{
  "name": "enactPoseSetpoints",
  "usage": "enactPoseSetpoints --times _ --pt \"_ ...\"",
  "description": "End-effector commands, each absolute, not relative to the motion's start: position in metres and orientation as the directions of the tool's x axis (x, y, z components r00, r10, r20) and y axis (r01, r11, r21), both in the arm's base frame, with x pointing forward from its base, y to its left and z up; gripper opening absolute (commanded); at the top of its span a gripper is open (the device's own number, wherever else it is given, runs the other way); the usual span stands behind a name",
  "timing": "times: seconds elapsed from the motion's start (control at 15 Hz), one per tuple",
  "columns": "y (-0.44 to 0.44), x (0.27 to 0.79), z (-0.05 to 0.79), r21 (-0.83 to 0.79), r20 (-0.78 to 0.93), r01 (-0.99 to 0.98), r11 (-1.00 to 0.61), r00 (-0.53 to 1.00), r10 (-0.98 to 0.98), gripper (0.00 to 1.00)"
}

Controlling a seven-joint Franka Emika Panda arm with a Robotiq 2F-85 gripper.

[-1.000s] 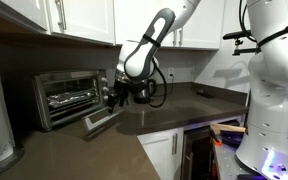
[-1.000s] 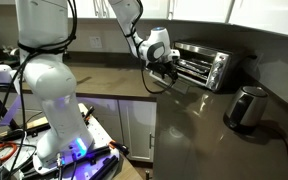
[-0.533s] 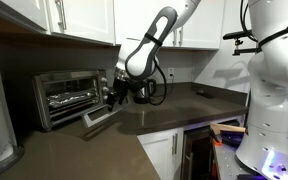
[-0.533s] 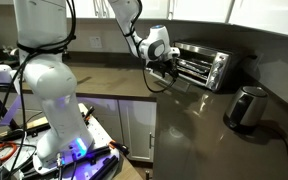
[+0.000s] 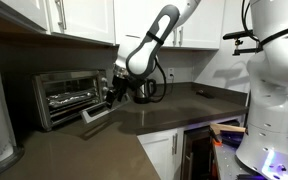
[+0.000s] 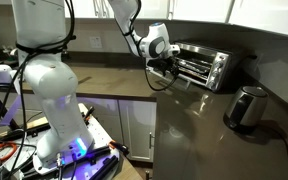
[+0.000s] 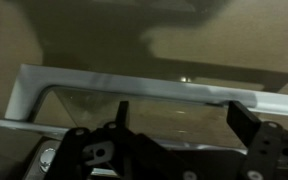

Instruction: Close the oven

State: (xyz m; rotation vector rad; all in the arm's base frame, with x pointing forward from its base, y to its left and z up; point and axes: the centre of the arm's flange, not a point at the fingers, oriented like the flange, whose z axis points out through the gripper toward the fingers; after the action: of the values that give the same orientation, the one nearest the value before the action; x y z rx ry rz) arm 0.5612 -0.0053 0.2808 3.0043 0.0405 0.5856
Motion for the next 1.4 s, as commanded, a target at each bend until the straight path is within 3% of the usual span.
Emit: enactPoseSetpoints --times 0.0,1.33 --pt "-0.014 0.564 0.307 0.111 0.372 0.001 -0.994 0.927 0.042 1.0" --pt "-0.082 0.595 0.366 0.161 0.446 -0.055 -0.985 0.895 0.023 1.0"
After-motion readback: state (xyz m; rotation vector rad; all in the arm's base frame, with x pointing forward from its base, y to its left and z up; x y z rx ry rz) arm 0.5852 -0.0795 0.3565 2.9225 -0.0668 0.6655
